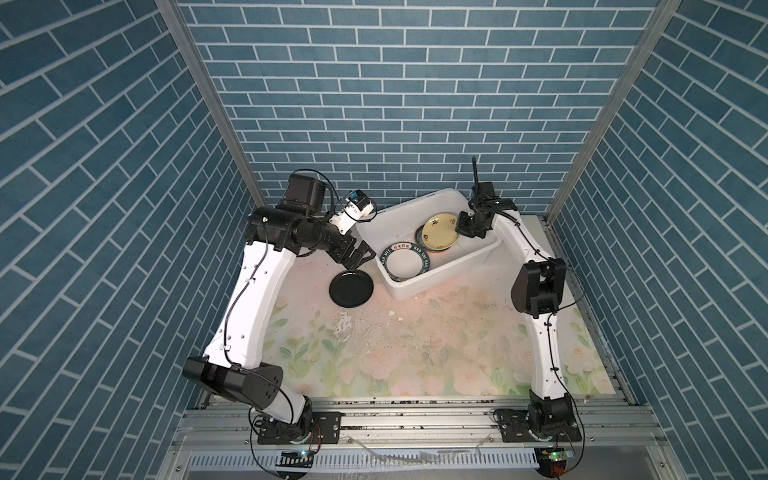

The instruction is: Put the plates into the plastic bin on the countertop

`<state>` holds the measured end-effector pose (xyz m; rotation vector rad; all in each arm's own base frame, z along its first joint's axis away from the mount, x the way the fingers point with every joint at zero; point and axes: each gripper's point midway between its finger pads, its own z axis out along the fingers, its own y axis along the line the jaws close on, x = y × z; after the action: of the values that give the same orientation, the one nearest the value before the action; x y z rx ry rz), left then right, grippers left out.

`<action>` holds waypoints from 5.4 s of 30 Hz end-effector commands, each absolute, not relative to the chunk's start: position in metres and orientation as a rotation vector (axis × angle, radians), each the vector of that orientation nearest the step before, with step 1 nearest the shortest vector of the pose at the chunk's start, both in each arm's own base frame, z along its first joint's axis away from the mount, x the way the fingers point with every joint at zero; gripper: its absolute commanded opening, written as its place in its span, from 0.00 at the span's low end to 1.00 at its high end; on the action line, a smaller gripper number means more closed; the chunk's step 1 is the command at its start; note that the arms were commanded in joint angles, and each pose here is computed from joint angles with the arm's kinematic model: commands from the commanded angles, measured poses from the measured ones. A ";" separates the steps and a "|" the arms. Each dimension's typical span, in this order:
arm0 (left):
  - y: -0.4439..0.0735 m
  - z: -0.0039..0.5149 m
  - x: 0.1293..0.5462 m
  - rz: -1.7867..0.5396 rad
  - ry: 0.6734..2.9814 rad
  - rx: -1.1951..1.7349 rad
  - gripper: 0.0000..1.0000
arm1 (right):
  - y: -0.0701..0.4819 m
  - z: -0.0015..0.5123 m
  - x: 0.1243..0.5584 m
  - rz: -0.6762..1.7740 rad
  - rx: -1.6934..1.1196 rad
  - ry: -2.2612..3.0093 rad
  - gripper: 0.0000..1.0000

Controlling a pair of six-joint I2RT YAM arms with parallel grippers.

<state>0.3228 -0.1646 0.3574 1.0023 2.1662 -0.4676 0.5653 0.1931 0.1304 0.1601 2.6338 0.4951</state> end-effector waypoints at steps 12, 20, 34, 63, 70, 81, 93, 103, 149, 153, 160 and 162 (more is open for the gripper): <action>-0.162 0.360 0.319 -0.482 2.153 0.999 1.00 | 0.195 0.120 0.572 0.485 0.235 2.644 0.00; -0.161 0.360 0.319 -0.479 2.154 0.996 1.00 | 0.198 0.112 0.575 0.501 0.247 2.652 0.00; -0.159 0.360 0.320 -0.474 2.155 0.991 1.00 | 0.202 0.101 0.578 0.532 0.269 2.663 0.00; -0.156 0.361 0.320 -0.471 2.155 0.985 1.00 | 0.206 0.086 0.578 0.555 0.305 2.688 0.07; -0.156 0.360 0.320 -0.478 2.156 0.983 0.99 | 0.204 0.085 0.578 0.545 0.315 2.695 0.09; -0.155 0.359 0.319 -0.485 2.156 0.989 1.00 | 0.202 0.080 0.574 0.528 0.332 2.719 0.12; -0.154 0.358 0.318 -0.491 2.158 0.987 1.00 | 0.197 0.073 0.570 0.488 0.339 2.742 0.14; -0.152 0.356 0.318 -0.490 2.165 0.986 1.00 | 0.192 0.072 0.567 0.449 0.340 2.752 0.17; -0.024 0.147 0.402 -0.923 2.727 -0.119 0.94 | 0.212 0.323 0.470 0.872 -0.045 2.324 0.14; -0.018 0.121 0.402 -0.892 2.802 -0.167 0.94 | 0.213 0.329 0.448 0.944 -0.046 2.305 0.13; -0.017 0.096 0.400 -0.905 2.853 -0.212 0.93 | 0.211 0.329 0.432 0.981 -0.022 2.289 0.12; -0.017 0.090 0.401 -0.904 2.865 -0.217 0.93 | 0.211 0.330 0.430 0.989 -0.015 2.282 0.12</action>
<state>0.4029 -0.0190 0.1015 -0.1872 2.8370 -0.9056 0.4351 0.2093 0.3038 -0.0055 2.3625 0.9405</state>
